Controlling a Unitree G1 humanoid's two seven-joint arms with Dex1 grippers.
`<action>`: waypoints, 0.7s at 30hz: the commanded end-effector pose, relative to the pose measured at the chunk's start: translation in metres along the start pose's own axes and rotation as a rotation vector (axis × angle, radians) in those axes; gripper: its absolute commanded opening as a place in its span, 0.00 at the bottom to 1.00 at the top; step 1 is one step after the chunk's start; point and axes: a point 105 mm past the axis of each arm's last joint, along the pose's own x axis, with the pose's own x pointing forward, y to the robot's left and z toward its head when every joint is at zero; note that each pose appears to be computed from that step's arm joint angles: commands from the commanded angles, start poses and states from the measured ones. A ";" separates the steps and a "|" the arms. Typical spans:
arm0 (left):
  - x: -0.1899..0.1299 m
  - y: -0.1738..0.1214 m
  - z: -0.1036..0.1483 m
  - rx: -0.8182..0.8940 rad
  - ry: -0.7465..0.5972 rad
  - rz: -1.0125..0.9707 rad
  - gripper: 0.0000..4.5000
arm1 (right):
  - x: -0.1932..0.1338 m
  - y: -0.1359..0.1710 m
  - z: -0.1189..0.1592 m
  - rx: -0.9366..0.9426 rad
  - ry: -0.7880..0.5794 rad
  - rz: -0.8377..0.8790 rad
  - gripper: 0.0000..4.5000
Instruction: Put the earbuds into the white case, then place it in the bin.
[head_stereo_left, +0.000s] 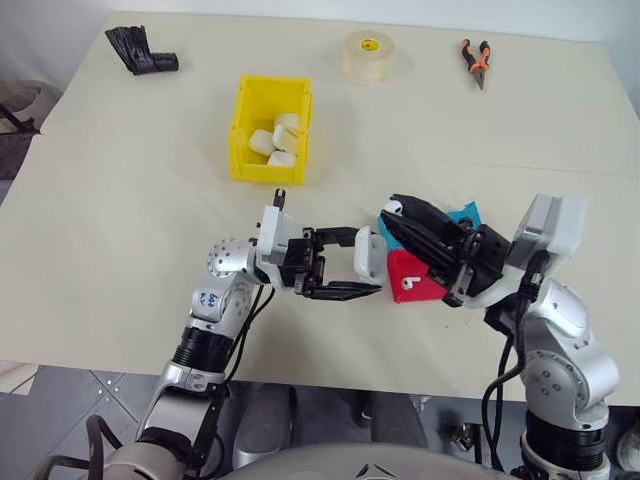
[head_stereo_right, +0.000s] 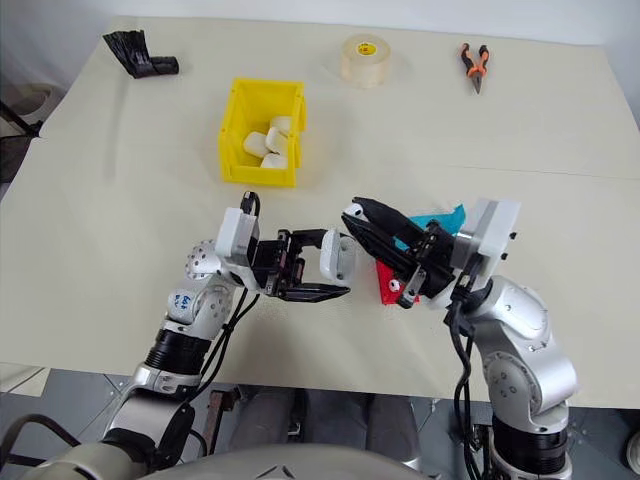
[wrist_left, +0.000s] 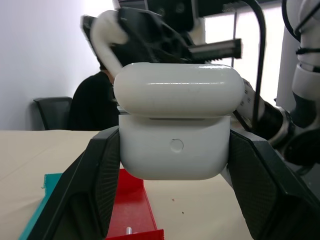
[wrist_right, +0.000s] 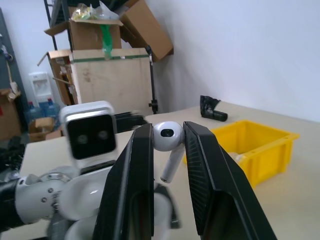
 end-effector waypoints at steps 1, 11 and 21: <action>0.006 0.001 0.016 0.037 -0.040 -0.012 0.62 | 0.002 0.003 0.006 -0.028 -0.043 0.007 0.11; 0.009 -0.002 0.020 0.036 -0.045 -0.012 0.62 | -0.001 -0.001 -0.006 -0.027 -0.032 -0.009 0.11; 0.012 0.000 0.022 0.046 -0.050 -0.007 0.62 | 0.002 0.007 -0.020 -0.003 0.010 0.049 0.11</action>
